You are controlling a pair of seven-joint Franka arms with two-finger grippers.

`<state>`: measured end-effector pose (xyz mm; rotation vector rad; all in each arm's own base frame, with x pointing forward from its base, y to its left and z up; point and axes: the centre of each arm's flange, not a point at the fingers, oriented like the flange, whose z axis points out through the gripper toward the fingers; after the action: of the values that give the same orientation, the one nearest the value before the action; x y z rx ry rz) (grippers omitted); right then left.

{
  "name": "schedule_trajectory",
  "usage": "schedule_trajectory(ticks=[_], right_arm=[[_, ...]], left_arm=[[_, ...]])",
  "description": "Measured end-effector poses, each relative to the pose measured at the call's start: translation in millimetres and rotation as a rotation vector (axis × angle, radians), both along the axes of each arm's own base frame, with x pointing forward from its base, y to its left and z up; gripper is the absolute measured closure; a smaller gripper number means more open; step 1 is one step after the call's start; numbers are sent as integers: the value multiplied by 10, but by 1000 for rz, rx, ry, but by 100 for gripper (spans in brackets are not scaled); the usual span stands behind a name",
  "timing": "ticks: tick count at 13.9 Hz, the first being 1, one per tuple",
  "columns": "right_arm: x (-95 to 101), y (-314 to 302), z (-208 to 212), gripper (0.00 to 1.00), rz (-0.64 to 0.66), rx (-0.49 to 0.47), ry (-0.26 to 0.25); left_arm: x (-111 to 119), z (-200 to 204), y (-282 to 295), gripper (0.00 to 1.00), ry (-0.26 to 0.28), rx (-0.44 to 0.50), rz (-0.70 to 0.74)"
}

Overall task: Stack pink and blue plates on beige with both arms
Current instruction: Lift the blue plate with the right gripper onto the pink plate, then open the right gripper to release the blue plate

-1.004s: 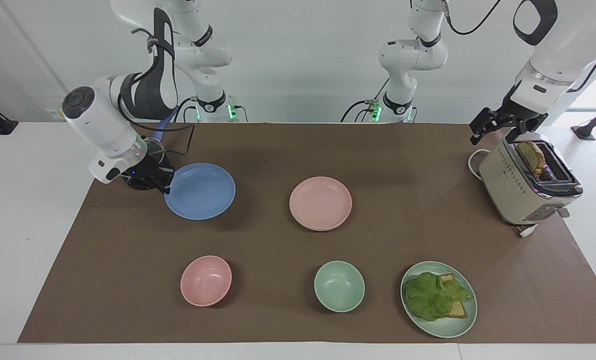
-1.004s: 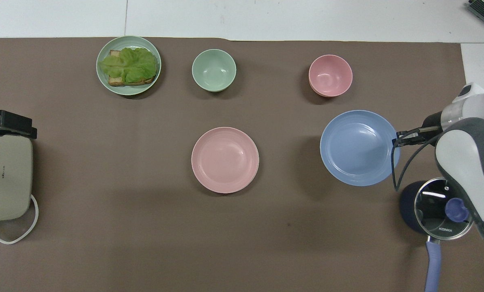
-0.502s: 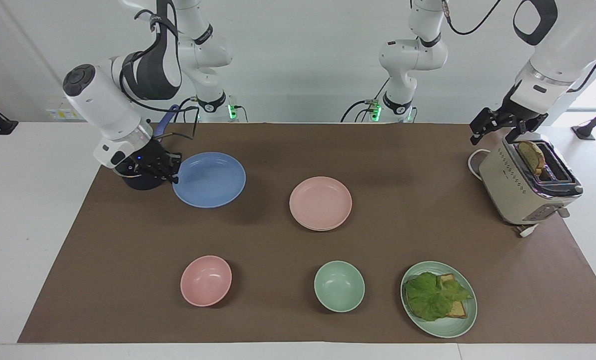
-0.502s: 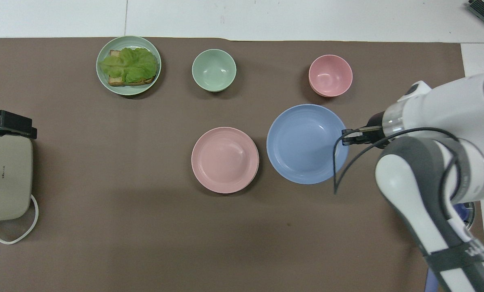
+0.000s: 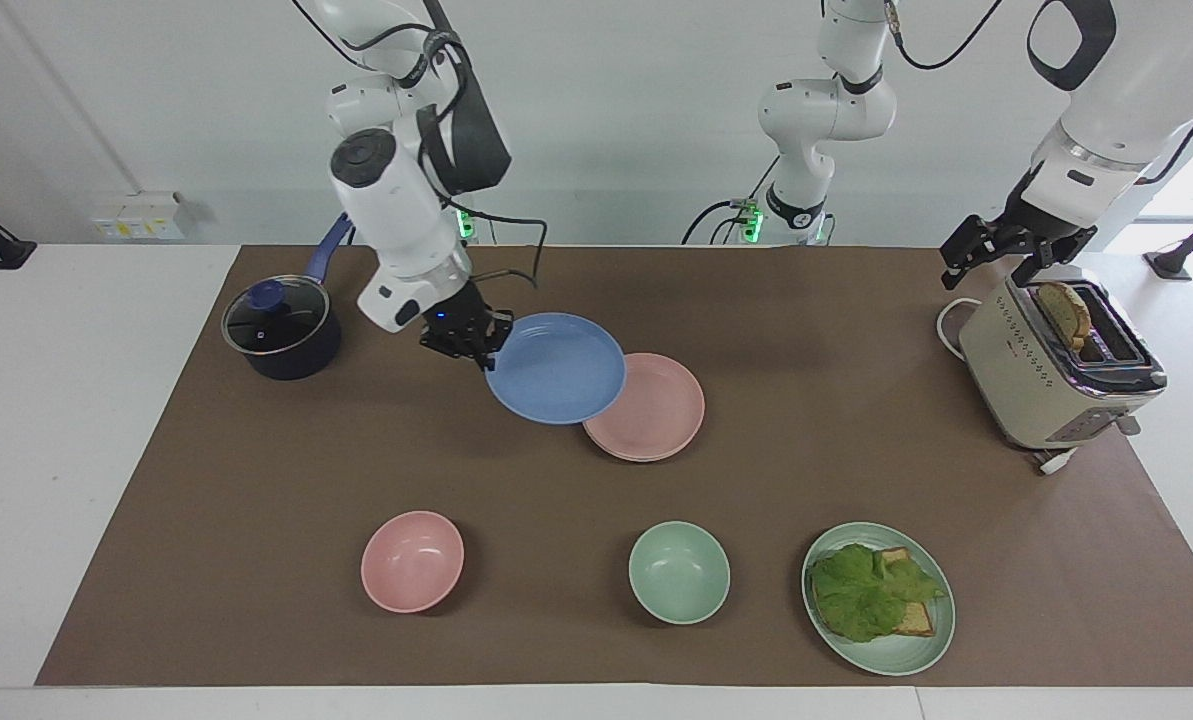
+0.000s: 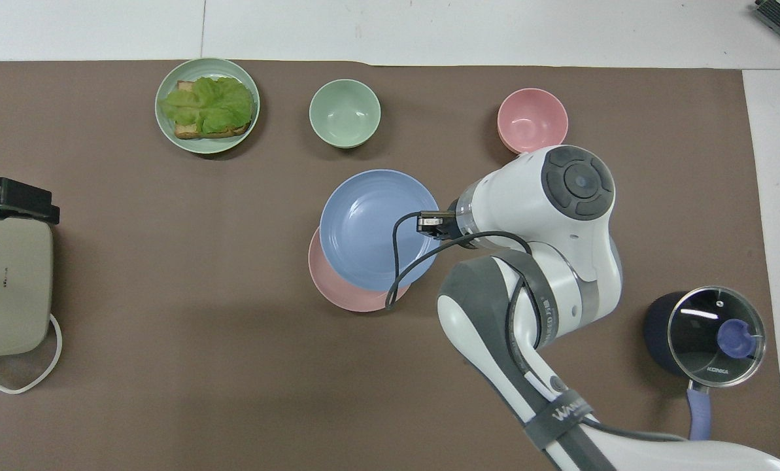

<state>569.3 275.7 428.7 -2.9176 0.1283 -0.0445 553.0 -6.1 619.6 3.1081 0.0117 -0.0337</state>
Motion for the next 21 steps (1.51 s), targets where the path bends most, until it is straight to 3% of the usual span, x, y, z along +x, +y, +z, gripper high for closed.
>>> schedule_trajectory(ticks=[8,13,21], right_arm=[[-150,478,-497,96,33,-16,10],[-212,343,-772,96,85,-36,13],[-185,232,-852,96,87,-36,-5]], left_arm=[[0,0,0,0,0,0,0],[0,0,0,0,0,0,0],[0,0,0,0,0,0,0]])
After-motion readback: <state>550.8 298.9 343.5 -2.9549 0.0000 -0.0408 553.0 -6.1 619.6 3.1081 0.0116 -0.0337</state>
